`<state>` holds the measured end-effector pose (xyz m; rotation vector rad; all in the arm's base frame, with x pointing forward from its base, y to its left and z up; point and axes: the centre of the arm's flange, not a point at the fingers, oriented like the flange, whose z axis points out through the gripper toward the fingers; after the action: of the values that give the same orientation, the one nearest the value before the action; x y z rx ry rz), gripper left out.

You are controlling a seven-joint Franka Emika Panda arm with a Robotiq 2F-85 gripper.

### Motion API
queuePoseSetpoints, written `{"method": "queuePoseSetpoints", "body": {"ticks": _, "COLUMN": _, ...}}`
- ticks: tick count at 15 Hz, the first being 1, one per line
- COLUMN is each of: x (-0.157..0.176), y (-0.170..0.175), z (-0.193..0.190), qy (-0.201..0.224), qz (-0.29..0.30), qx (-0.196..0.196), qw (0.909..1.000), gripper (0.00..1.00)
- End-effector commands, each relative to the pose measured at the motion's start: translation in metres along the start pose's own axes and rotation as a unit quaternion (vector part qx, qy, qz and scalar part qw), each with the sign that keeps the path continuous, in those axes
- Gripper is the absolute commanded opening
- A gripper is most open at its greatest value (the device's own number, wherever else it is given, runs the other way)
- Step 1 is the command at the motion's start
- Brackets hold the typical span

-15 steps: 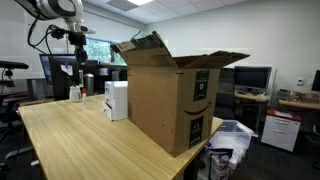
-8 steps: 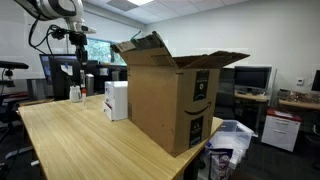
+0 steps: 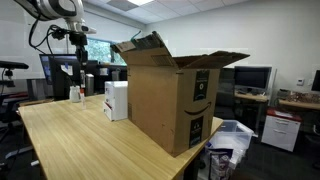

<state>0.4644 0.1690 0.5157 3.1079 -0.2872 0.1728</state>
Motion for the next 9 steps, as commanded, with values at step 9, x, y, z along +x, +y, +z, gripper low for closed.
{"method": "queuePoseSetpoints", "body": {"ticks": 9, "x": -0.0014, "y": 0.0031, "z": 0.0036, "qy": -0.003, "qz": 0.005, "qx": -0.003, "qw": 1.0, "gripper": 0.07}}
